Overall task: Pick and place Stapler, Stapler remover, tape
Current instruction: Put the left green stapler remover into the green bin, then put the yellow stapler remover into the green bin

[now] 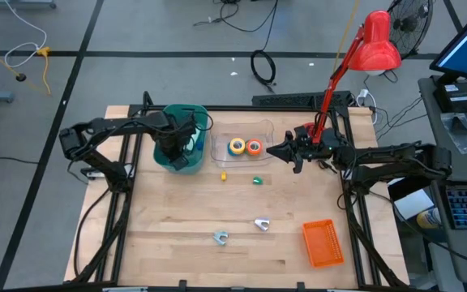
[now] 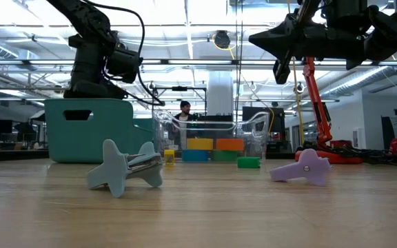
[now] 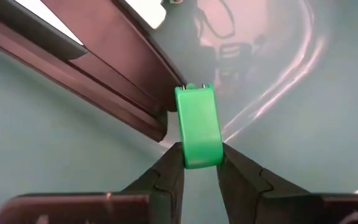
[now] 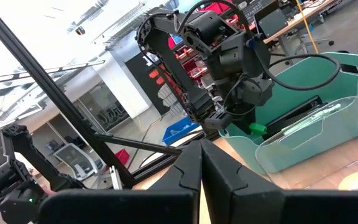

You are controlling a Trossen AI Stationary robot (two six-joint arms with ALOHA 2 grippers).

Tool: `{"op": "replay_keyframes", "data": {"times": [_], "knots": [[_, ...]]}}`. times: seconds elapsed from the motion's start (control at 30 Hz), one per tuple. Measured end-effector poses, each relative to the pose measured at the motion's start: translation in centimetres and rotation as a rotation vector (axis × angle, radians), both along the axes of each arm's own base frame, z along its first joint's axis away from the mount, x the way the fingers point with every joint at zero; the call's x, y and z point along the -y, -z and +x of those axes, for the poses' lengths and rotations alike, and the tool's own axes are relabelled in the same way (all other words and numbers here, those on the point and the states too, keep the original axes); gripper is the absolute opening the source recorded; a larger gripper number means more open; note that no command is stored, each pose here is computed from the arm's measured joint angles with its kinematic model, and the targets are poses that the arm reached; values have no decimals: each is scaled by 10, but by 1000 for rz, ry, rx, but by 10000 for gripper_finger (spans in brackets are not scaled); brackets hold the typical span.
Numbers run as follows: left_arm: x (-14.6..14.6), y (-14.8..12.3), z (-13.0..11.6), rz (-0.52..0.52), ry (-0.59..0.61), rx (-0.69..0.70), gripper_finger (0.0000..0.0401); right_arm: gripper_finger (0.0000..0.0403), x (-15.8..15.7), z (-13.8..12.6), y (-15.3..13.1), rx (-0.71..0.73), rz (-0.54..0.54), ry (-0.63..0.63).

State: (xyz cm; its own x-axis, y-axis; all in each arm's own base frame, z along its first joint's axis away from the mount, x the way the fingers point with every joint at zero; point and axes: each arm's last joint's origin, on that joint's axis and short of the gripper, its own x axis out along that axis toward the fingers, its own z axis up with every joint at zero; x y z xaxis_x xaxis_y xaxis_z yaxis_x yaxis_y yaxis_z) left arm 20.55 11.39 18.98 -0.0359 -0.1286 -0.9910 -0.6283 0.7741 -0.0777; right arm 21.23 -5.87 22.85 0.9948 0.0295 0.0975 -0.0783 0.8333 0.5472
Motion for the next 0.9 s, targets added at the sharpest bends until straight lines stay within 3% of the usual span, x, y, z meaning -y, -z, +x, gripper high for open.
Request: {"op": "replay_keyframes", "data": {"times": [0.37,0.53,0.7,0.9], "knots": [[0,0,0,18,-2,-10,178,0,0,0,0,0,0,-1],[-3,-9,-3,27,-36,1,201,0,0,0,0,0,-1,-1],[-10,-40,-1,83,-93,50,201,0,0,0,0,1,-10,0],[-9,-92,9,173,-176,242,187,2,0,0,0,1,-28,2]]}}
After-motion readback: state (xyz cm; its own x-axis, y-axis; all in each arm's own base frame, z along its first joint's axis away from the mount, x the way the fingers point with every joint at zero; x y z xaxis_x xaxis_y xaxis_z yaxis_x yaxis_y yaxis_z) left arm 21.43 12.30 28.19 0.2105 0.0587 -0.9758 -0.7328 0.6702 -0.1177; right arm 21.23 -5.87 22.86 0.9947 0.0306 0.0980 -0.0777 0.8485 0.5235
